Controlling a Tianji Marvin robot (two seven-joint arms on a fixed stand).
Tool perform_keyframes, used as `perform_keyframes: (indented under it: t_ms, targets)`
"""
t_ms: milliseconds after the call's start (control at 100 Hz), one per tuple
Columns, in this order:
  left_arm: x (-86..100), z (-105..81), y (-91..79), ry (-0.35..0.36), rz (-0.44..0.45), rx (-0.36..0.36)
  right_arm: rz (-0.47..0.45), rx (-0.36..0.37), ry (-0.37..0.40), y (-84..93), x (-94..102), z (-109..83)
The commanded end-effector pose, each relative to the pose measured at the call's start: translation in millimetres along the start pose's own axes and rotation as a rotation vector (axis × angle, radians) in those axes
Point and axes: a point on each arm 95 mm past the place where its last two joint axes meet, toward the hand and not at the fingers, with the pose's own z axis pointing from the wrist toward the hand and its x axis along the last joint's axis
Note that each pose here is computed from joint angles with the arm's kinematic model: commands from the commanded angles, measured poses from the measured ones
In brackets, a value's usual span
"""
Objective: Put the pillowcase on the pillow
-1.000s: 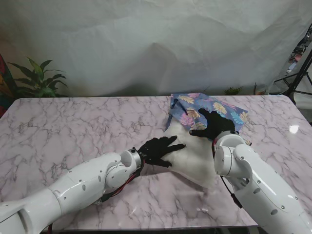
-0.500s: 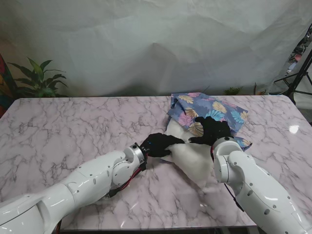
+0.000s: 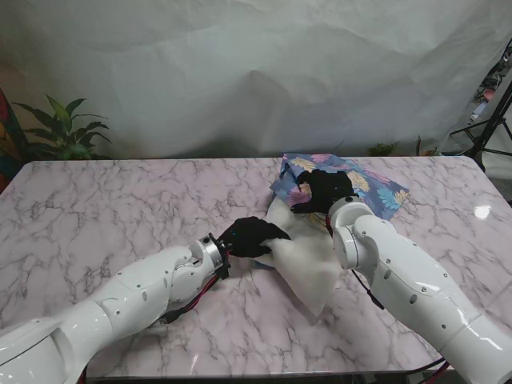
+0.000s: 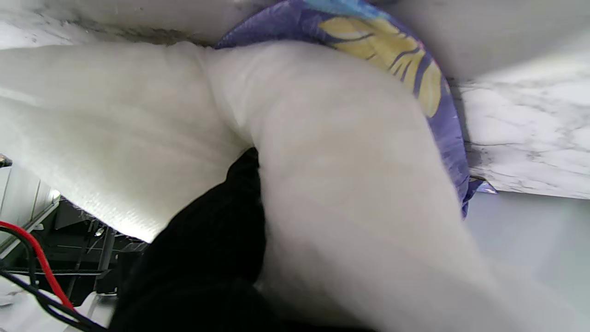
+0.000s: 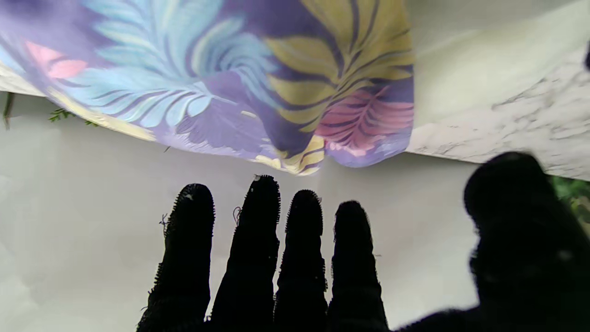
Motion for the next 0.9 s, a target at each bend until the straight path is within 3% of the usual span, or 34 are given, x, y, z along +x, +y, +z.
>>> perform_keyframes:
  t_ms: [0, 280, 580, 760, 890]
  targets:
    - [-6.2, -8.8, 2.8, -0.002, 0.013, -0.018, 0.006, 0.035, 0.009, -8.4, 0.8, 5.2]
    - [-1.9, -17.7, 0.3, 0.012, 0.017, 0.021, 0.009, 0.115, 0.041, -27.0, -0.5, 26.1]
    - [0.8, -21.4, 4.2, 0.026, 0.011, 0.024, -0.118, 0.234, 0.017, -27.3, -2.8, 25.7]
    - [2.2, -21.6, 4.6, 0.023, 0.002, 0.017, -0.179, 0.237, 0.036, -26.5, -3.6, 25.8]
    - [3.1, -23.0, 3.2, 0.012, -0.006, 0.01, -0.151, 0.209, 0.024, -28.4, -3.5, 30.9]
